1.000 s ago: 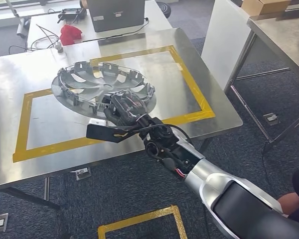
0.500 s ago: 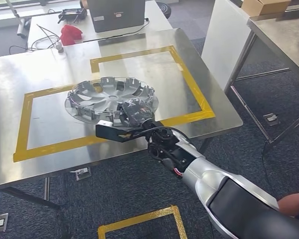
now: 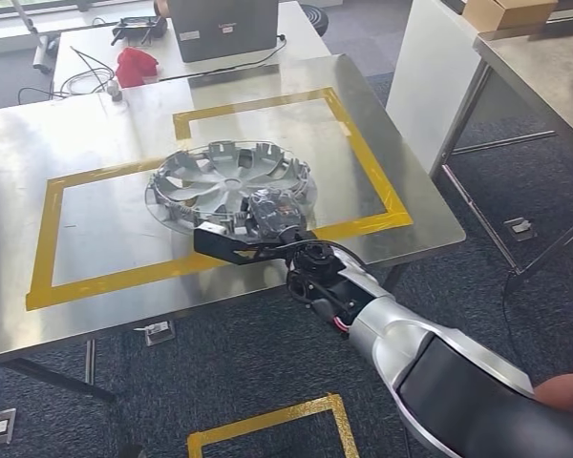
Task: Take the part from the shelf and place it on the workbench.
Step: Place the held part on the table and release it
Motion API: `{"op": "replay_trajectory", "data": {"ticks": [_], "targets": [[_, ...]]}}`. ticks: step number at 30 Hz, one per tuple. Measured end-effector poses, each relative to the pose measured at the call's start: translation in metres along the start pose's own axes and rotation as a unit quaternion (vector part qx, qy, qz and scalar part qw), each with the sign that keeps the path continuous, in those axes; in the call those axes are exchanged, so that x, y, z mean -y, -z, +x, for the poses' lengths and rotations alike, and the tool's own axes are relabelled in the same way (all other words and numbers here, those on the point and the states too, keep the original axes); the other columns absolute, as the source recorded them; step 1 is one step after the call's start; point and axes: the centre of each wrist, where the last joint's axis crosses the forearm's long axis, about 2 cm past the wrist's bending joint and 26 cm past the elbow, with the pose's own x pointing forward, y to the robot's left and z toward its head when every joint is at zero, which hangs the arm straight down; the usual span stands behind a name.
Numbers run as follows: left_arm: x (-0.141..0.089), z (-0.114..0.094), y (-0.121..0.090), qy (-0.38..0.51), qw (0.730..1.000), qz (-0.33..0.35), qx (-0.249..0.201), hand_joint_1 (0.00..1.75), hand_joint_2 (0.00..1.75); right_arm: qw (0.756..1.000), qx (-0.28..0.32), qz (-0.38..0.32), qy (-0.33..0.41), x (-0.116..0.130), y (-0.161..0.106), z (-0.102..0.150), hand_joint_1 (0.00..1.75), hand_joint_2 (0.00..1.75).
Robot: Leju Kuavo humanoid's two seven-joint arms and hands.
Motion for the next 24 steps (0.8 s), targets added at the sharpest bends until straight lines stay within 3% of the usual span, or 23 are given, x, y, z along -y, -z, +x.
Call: {"op": "replay_trajectory", "data": {"ticks": [24], "targets": [[0.001, -0.001, 0.0, 0.006, 1.0, -0.002, -0.003, 0.0, 1.75, 0.999, -0.051, 0.007, 0.002, -0.006, -0.002, -0.017, 1.75, 1.75]]}}
